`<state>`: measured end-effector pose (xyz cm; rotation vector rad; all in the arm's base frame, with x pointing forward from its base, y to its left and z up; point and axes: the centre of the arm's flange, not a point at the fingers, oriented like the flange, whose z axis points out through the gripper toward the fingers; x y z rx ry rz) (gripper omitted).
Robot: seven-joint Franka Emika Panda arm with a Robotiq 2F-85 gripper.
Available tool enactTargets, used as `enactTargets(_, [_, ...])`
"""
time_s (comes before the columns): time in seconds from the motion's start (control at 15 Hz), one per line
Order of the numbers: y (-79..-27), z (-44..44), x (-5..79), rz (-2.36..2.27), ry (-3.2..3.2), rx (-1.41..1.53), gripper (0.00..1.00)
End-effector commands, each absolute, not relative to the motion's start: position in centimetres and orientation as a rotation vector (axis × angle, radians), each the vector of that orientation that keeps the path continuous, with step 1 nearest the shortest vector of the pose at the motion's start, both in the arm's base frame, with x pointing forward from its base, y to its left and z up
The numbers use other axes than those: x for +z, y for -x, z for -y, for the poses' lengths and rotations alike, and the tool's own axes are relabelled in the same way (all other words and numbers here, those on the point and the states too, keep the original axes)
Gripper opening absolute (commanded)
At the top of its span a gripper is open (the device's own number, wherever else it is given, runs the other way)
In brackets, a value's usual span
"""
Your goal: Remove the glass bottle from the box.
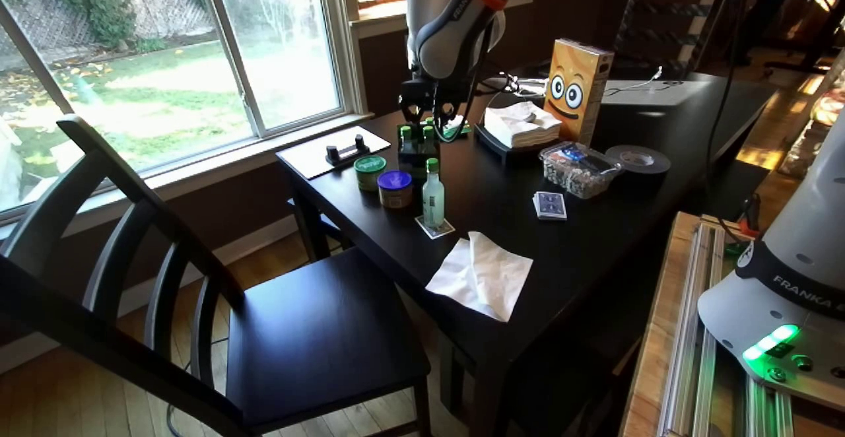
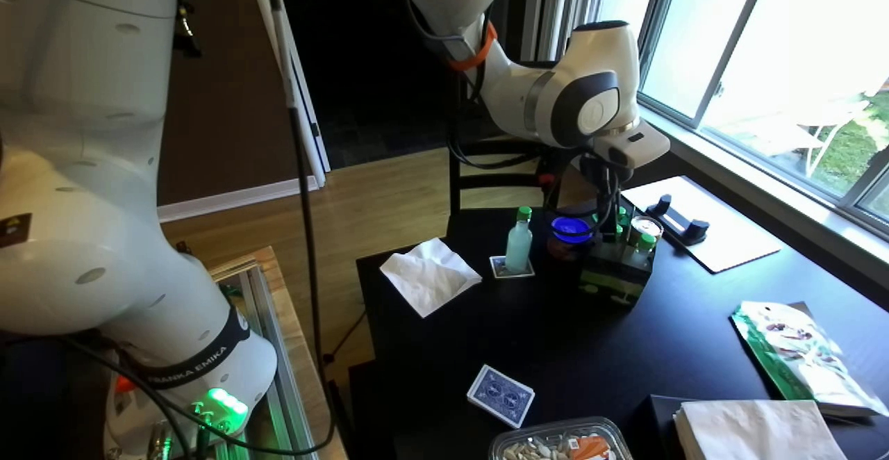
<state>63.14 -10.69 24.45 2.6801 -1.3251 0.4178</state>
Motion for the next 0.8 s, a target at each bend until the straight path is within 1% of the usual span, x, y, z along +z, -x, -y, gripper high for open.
enactTargets(0.0, [-64.2, 10.8, 23.6, 1.329, -2.692, 0.443, 0.59])
enactTargets(0.07, [-64.3, 10.8, 23.4, 1.331, -2.693, 0.443, 0.57])
enactTargets(0.2, [-64.3, 10.7, 23.0, 1.335, -2.690, 0.431, 0.47])
enactTargets(0.33, [-64.3, 10.7, 22.7, 1.331, -2.684, 0.438, 0.23])
enactTargets(0.4, [-64.2, 10.5, 22.9, 1.322, -2.681, 0.452, 0.14])
enactTargets(0.47, [-64.1, 10.4, 23.2, 1.315, -2.678, 0.467, 0.07])
enactTargets(0.53, [-63.9, 10.2, 23.8, 1.304, -2.666, 0.481, 0.05])
enactTargets(0.6, [-63.6, 9.9, 24.4, 1.301, -2.654, 0.483, 0.07])
enactTargets(0.73, [-62.5, 8.7, 26.2, 1.318, -2.625, 0.461, 0.07])
